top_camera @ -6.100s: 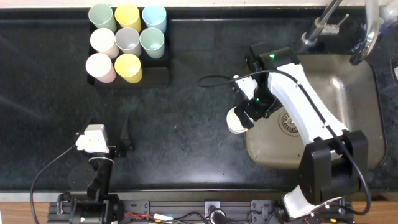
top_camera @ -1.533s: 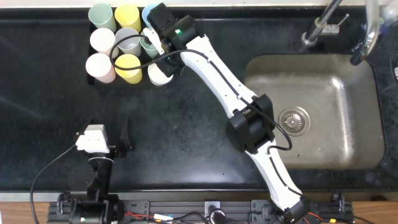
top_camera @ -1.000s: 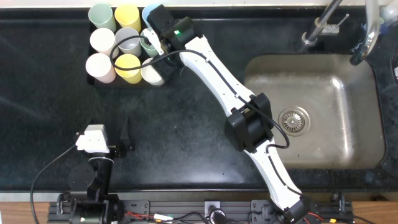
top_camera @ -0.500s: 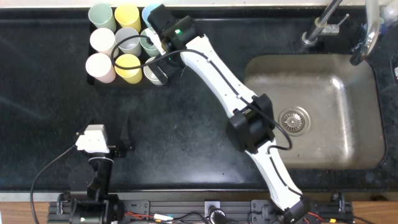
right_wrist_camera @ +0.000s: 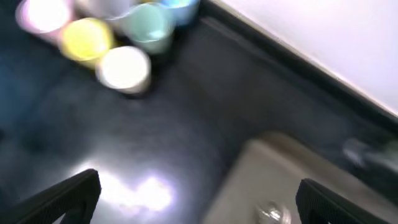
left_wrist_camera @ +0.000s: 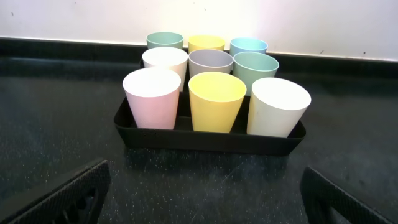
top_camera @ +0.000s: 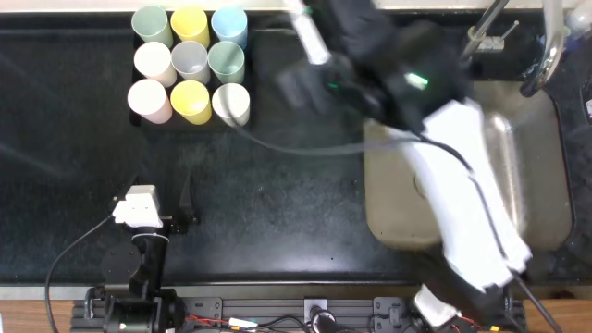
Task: Store Cups
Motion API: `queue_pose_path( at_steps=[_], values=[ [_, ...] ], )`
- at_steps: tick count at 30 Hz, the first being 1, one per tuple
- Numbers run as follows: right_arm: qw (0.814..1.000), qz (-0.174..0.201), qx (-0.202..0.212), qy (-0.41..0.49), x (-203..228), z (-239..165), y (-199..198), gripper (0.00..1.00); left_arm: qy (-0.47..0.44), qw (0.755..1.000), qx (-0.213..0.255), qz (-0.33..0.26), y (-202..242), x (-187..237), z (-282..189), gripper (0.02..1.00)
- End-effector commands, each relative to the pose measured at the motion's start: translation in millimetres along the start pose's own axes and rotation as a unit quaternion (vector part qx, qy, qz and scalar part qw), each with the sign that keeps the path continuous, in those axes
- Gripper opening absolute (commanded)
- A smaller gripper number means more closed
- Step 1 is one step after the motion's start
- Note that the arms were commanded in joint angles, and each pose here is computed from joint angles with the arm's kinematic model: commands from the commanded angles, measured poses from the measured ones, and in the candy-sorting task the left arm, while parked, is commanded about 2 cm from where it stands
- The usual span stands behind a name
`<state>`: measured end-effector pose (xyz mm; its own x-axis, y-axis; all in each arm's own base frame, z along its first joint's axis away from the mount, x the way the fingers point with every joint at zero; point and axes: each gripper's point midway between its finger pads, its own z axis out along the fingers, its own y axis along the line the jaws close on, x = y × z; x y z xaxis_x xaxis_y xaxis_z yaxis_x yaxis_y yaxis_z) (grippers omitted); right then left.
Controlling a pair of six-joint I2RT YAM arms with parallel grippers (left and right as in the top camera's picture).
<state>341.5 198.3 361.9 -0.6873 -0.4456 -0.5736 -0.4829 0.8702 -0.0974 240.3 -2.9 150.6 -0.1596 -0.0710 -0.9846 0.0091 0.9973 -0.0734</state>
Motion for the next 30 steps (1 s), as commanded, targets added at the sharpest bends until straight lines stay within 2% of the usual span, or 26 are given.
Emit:
queue_pose_path(
  at_steps=[1,3,6,8,10,13,14,15,18,20,24,30],
  values=[
    [0.987,0.098,0.130,0.012,33.2,-13.8,-71.8,0.996,-0.001,1.000,0.004,0.010,-0.8,-0.6,-0.9,1.000],
    [0.978,0.121,0.163,0.044,68.8,-11.8,-95.5,0.998,-0.001,1.000,0.004,0.010,-0.8,-0.6,-0.9,1.000],
    [0.960,0.179,0.187,0.106,137.4,-1.0,-113.4,0.996,-0.001,1.000,0.004,0.010,-0.8,-0.6,-0.9,1.000],
    [0.947,0.221,0.193,0.130,180.5,7.0,-114.8,0.998,-0.001,1.000,0.004,0.010,-0.8,-0.6,-0.9,1.000],
    [0.935,0.271,0.179,0.140,220.8,15.6,-106.6,0.998,-0.002,1.000,0.004,0.010,-0.8,-0.7,-0.9,1.000],
    [0.913,0.372,0.142,0.092,255.1,28.4,-90.4,0.996,-0.001,1.000,0.004,0.010,-0.8,-0.6,-0.9,1.000],
    [0.906,0.398,0.135,0.056,259.9,32.3,-90.2,0.998,-0.002,1.000,0.004,0.010,-0.8,-0.7,-0.9,1.000],
    [0.903,0.407,0.138,0.009,260.9,33.7,-95.4,0.996,-0.001,1.000,0.004,0.010,-0.8,-0.6,-0.9,1.000],
    [0.900,0.367,0.178,-0.153,252.5,28.2,-120.3,0.998,-0.001,1.000,0.004,0.010,-0.8,-0.6,-0.9,0.998],
    [0.893,0.335,0.185,-0.235,244.6,22.8,-125.0,0.998,-0.001,1.000,0.004,0.010,-0.8,-0.6,-0.9,1.000],
    [0.857,0.323,0.184,-0.357,238.4,14.7,-126.5,0.998,-0.001,1.000,0.004,0.010,-0.8,-0.6,-0.9,1.000],
    [0.798,0.302,0.184,-0.488,232.5,-0.3,-127.4,0.998,-0.001,1.000,0.004,0.010,-0.8,-0.6,-0.9,1.000]
  ],
)
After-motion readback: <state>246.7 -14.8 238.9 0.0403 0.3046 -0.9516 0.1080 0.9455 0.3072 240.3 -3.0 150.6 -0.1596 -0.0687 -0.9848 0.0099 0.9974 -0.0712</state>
